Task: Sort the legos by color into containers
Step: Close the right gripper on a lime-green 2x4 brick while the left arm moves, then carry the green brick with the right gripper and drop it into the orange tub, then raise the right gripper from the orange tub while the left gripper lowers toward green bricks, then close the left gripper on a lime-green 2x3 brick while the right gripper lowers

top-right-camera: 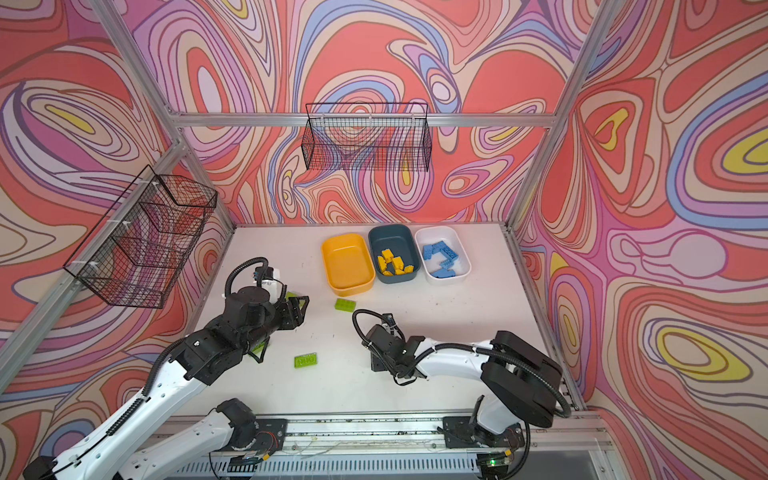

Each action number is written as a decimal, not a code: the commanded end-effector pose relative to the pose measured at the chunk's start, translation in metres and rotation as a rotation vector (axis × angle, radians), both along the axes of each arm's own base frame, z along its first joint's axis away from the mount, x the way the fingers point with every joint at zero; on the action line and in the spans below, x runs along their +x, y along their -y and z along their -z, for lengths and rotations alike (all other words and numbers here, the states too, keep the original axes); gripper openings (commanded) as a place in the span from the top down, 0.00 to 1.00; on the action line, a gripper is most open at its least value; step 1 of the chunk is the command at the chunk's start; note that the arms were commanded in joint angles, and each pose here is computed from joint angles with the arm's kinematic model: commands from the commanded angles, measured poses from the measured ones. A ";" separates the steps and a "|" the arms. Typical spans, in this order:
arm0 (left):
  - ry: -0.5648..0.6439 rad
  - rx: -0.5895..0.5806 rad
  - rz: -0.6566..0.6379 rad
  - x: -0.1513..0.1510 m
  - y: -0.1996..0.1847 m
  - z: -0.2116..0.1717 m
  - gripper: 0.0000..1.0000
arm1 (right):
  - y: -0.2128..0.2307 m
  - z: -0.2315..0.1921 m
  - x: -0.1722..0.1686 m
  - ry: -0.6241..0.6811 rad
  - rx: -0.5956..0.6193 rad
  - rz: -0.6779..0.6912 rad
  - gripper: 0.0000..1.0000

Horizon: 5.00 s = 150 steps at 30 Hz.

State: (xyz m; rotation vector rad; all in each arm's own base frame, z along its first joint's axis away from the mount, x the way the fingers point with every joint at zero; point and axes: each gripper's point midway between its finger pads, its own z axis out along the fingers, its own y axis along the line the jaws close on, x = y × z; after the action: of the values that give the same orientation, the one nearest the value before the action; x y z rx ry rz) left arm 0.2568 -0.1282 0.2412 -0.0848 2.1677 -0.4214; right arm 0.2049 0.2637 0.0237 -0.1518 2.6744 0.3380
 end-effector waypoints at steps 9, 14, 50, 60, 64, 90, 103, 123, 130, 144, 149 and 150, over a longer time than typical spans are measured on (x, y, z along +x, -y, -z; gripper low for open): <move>-0.014 0.022 -0.053 -0.013 -0.019 0.010 0.33 | -0.012 0.006 -0.006 0.047 -0.203 -0.075 0.62; -0.027 0.052 -0.081 -0.017 -0.028 0.018 0.33 | -0.019 -0.007 -0.002 0.074 -0.187 -0.086 0.72; 0.083 0.086 -0.277 -0.047 -0.090 -0.002 0.00 | -0.094 -0.152 0.219 0.318 0.007 -0.148 0.78; 0.056 0.103 -0.226 -0.043 -0.079 0.003 0.00 | -0.116 -0.132 0.277 0.345 0.030 -0.166 0.79; 0.043 0.086 -0.191 -0.043 -0.071 0.007 0.00 | -0.120 -0.120 0.296 0.344 0.045 -0.160 0.79; -0.276 0.131 -0.138 -0.048 -0.047 0.069 0.00 | -0.090 -0.168 0.299 0.433 0.117 -0.138 0.41; -0.451 0.172 -0.189 -0.076 -0.047 0.120 0.00 | -0.013 -0.202 0.198 0.502 0.205 -0.066 0.18; -0.620 0.242 -0.156 -0.078 -0.005 0.181 0.00 | 0.057 -0.172 0.111 0.522 0.222 -0.017 0.04; -0.662 0.239 -0.161 -0.077 0.003 0.199 0.04 | 0.058 -0.169 0.109 0.521 0.221 -0.018 0.04; -0.709 0.317 -0.183 -0.075 0.002 0.227 0.29 | 0.061 -0.166 0.107 0.523 0.218 -0.013 0.05; -0.710 0.315 -0.188 -0.075 0.001 0.231 0.45 | 0.061 -0.165 0.107 0.521 0.215 -0.010 0.05; -0.709 0.313 -0.189 -0.075 0.001 0.231 0.48 | 0.061 -0.164 0.107 0.520 0.215 -0.009 0.05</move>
State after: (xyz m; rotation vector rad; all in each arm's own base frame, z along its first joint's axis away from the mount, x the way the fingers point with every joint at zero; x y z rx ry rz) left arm 0.1857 -0.1340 0.0176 -0.2737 2.8582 0.0557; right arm 0.3120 0.2058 0.1871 -0.1786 2.1241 0.5151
